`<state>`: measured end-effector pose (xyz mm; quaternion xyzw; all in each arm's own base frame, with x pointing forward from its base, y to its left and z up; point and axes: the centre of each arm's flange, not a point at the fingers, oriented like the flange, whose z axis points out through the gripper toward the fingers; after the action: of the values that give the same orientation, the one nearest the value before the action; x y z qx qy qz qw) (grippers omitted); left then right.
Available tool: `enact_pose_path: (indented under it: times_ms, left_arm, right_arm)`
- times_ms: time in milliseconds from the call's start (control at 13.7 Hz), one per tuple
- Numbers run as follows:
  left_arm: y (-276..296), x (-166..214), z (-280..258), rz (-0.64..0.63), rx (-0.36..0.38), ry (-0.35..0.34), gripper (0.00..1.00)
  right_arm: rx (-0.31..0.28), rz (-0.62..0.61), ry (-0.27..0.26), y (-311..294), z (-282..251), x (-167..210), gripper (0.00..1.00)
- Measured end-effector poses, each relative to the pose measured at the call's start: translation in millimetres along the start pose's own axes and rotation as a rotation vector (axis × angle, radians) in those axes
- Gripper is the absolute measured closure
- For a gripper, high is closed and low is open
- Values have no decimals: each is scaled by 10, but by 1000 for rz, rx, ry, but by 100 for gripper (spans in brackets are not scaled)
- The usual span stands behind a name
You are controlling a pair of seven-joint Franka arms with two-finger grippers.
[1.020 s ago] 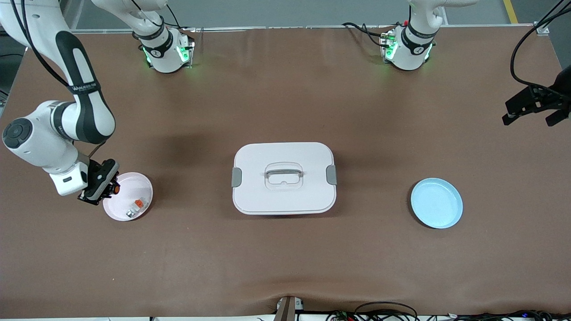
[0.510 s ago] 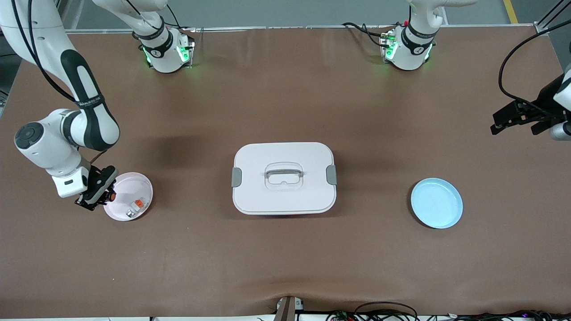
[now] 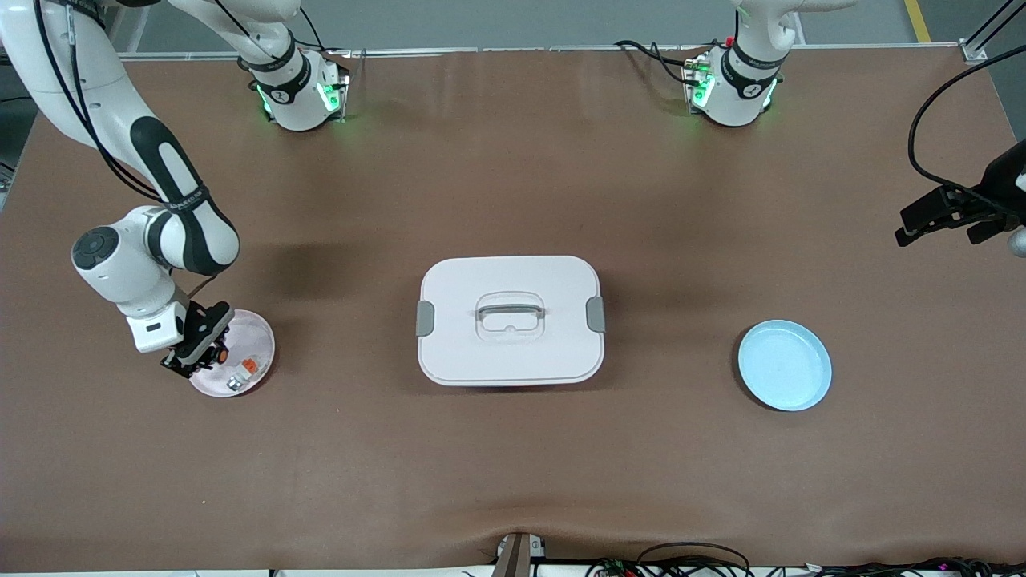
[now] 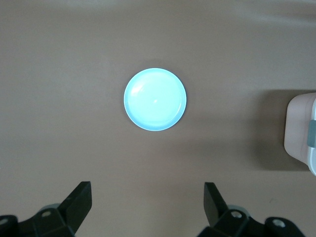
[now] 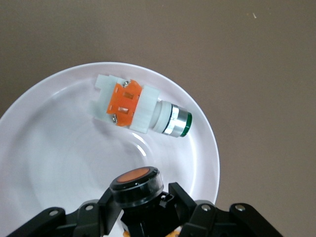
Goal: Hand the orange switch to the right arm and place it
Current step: 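Lower the switch onto the white plate and open the right gripper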
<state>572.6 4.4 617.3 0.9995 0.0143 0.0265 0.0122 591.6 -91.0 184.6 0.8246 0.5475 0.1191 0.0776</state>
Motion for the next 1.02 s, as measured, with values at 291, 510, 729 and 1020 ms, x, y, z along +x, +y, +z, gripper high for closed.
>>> enact_pose_path:
  times_ms: [291, 510, 729, 1020]
  left_arm:
    - [16, 6, 17, 2, 0, -3, 0]
    - [11, 2, 22, 1, 0, -8, 0]
    - [-21, -19, 47, -4, 1, -31, 0]
    - [44, -19, 65, 8, 0, -37, 0]
  right_arm:
    - [-8, 8, 4, -12, 57, -39, 54]
    - [-14, 6, 6, -30, 100, -32, 55]
    - [-15, 8, 7, -29, 99, -28, 57]
    - [-20, 10, 8, -17, 94, -28, 22]
